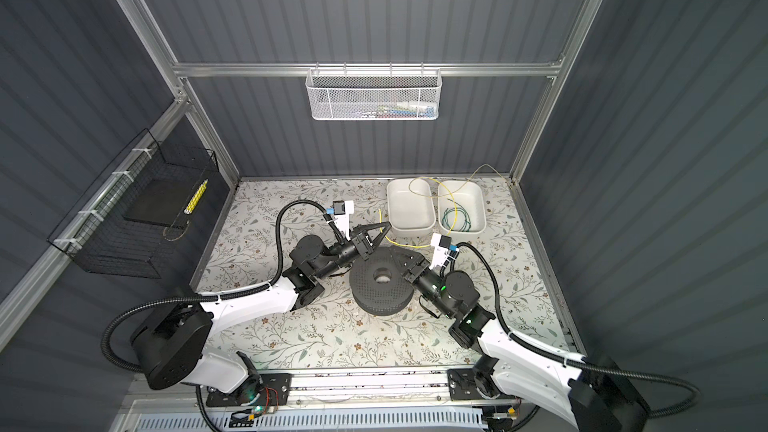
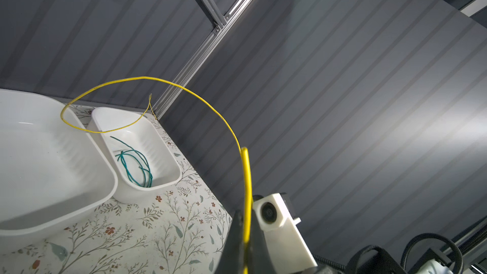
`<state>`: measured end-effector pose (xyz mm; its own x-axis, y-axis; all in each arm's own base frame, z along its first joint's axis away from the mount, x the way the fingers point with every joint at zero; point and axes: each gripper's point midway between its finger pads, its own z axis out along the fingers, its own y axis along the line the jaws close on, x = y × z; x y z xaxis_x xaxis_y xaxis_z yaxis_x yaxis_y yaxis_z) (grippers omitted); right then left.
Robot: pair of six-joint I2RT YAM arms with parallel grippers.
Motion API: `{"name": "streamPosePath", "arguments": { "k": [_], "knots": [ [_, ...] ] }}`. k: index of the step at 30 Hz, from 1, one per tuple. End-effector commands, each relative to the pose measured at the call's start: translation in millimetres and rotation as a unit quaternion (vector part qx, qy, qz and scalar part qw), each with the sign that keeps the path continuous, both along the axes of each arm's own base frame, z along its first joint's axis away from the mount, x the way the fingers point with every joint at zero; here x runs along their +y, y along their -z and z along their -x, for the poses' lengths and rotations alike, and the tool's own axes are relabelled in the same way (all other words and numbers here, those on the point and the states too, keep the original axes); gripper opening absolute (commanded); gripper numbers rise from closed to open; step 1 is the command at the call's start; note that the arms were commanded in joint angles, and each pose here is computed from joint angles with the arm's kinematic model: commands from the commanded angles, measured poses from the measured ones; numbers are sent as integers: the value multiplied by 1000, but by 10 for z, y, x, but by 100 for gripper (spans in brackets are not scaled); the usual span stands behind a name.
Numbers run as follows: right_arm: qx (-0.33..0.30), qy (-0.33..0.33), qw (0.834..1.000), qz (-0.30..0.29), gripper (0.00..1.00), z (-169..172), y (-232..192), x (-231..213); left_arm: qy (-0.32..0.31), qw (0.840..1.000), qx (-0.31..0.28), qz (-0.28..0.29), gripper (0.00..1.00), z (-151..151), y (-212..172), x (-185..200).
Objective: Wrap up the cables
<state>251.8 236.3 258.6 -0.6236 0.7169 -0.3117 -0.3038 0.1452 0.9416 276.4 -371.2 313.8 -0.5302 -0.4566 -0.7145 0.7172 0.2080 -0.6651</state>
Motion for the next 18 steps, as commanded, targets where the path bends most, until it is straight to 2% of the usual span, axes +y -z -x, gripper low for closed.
{"name": "streamPosePath", "arguments": {
  "k": [1, 9, 11, 15, 18],
  "knots": [
    [-32, 28, 996, -76, 51, -73, -393, -74, -8, 998, -32, 46, 0, 29, -293, 19],
    [-47, 77, 991, -98, 47, -124, -503, -240, -19, 998, -34, 52, 0, 58, -283, 80],
    [-46, 85, 990, -106, 43, -147, -529, -259, -17, 997, -32, 64, 0, 72, -284, 82],
    [-55, 76, 988, -119, 25, -173, -637, -199, -20, 997, -33, 71, 0, 63, -265, 87],
    [-51, 73, 987, -131, 25, -204, -657, -170, -19, 997, -34, 70, 0, 63, -253, 78]
  ]
}}
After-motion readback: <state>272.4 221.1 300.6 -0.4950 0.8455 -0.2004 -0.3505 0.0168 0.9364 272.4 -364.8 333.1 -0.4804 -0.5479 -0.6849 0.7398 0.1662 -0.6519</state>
